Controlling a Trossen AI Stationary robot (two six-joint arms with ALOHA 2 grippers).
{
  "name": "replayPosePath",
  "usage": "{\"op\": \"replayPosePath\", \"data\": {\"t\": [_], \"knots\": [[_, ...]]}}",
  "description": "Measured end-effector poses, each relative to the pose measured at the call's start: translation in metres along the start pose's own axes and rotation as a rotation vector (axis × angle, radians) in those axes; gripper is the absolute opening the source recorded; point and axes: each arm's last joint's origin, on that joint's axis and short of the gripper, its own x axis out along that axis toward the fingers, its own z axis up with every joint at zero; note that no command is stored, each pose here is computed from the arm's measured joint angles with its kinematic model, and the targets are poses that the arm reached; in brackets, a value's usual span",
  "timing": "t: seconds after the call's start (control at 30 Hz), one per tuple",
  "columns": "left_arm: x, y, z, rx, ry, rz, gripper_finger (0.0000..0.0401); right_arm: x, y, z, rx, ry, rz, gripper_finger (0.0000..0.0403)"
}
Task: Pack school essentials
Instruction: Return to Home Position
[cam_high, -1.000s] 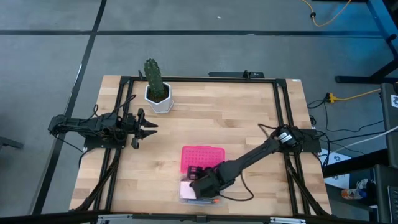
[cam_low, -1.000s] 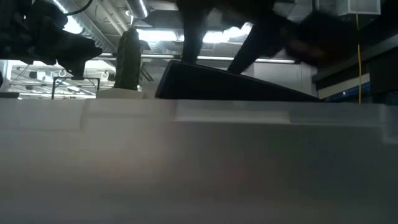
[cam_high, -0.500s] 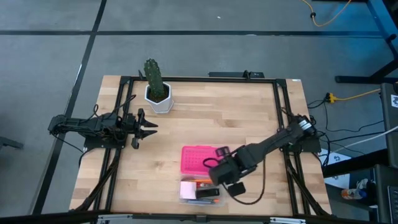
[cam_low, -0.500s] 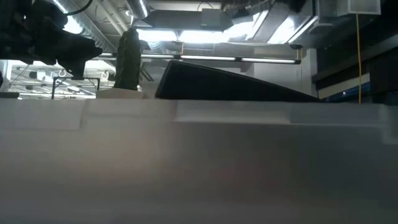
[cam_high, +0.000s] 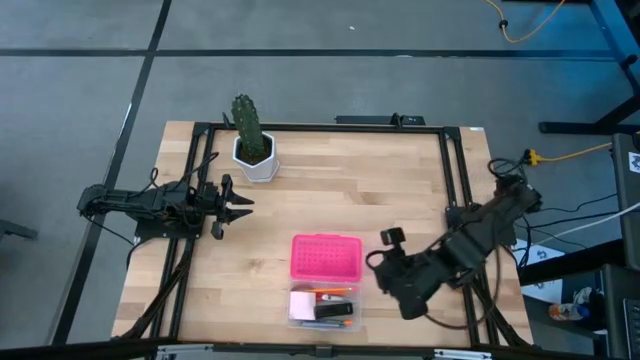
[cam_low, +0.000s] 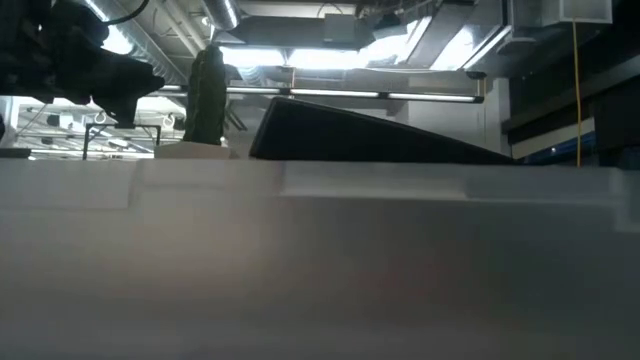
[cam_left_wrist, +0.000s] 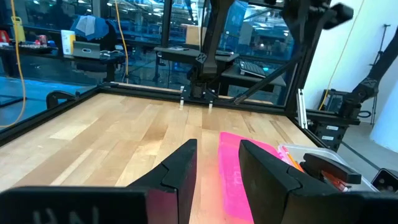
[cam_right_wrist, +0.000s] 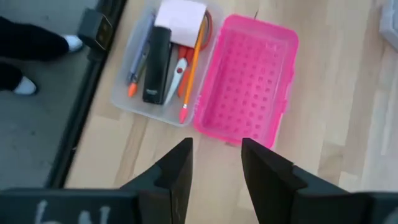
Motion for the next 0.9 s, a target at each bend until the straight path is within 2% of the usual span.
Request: {"op": "replayPosePath", "data": {"t": [0.27,0.43,0.73,0.9], "knots": [[0.000,0.000,0.000,0.000,0.000,0.001,0.0114,-0.034,0.001,-0.013,0.042,-0.081,0.008,0.0139],[0.000,0.000,0.000,0.000,0.000,0.000,0.0114,-0.047,0.002,-0.025,0.058,-0.099,-0.075,0.0139],[0.000,0.000,0.000,0.000,0.000,0.000,0.0114,-0.072,0.003,-0.049,0.080,-0.121,-0.146,0.0139],[0.000,0.000,0.000,0.000,0.000,0.000,0.0114,-0.068,-0.001,-0.080,0.136,-0.183,-0.151,0.0139]]}}
